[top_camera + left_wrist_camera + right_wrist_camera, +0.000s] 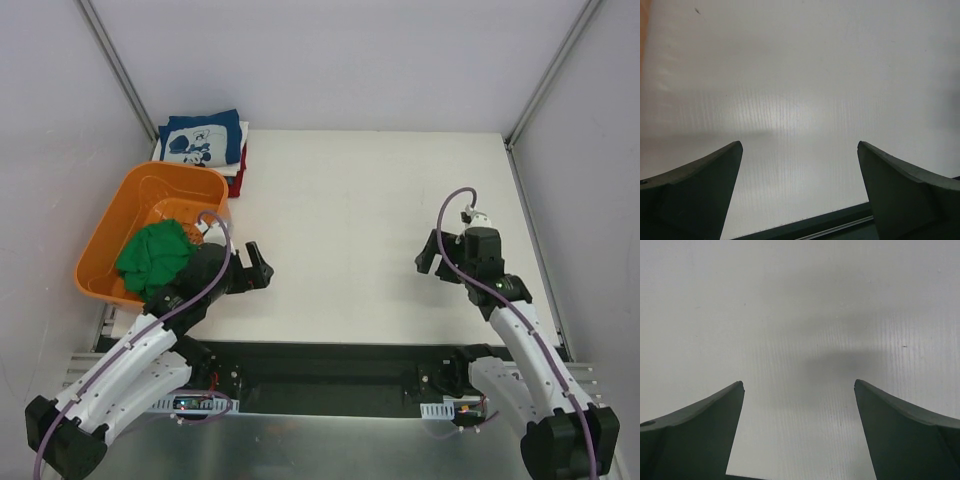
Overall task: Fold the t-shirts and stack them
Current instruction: Put the neatly folded tshirt into the corner of the board with the left arm
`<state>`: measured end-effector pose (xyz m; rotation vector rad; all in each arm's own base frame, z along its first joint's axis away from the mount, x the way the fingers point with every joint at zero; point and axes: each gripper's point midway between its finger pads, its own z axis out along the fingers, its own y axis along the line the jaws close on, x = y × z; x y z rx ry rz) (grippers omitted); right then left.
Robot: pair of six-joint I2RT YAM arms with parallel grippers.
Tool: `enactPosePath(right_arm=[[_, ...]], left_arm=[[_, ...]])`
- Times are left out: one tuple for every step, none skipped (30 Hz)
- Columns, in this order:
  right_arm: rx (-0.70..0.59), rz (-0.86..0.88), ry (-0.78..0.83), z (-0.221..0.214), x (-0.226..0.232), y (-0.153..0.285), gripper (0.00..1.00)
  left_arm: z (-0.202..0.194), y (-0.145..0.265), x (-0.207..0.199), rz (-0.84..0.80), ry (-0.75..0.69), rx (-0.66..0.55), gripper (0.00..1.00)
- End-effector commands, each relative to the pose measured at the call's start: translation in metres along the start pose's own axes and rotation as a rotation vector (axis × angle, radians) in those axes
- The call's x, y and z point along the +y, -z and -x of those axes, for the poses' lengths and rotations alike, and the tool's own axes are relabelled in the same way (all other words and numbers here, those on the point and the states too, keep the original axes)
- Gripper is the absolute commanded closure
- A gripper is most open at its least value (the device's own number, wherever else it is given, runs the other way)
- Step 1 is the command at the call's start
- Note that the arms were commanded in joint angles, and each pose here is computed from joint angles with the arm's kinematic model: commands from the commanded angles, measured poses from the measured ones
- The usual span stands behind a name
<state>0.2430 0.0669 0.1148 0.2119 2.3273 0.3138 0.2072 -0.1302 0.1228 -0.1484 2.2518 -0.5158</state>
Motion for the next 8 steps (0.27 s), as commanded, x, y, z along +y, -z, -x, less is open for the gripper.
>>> enactPosePath(right_arm=[[-0.108,0.056,-0.005,0.015,0.009,0.005,0.04],[-0.109,0.045,-0.005,0.013,0.007,0.005,0.04],[-0.117,0.043,-0.003,0.014,0.006,0.005,0.04],[-0.129,0.051,0.005,0.015,0.007,0.007,0.04],[-0.125,0.059,0.007,0.012,0.007,0.005,0.04],[-0.133,0.075,0.008,0.014,0.010,0.005,0.04],[-0.134,0.081,0.007,0.013,0.011,0.005,0.04],[-0.140,0.087,0.004,0.015,0.012,0.006,0.04]], left_arm=[[0.007,0.003,-0.007,-0.030,0.014,-0.031,0.01],[0.007,0.003,-0.009,-0.038,0.011,-0.023,0.01],[0.007,0.004,-0.013,-0.054,0.003,-0.012,0.01],[0.008,0.005,-0.016,-0.069,-0.014,-0.005,0.01],[0.007,0.006,-0.019,-0.081,-0.021,0.008,0.01],[0.013,0.007,-0.022,-0.084,-0.031,0.001,0.01],[0.016,0.008,-0.022,-0.078,-0.036,-0.004,0.01],[0.020,0.009,-0.018,-0.048,-0.042,-0.017,0.01]])
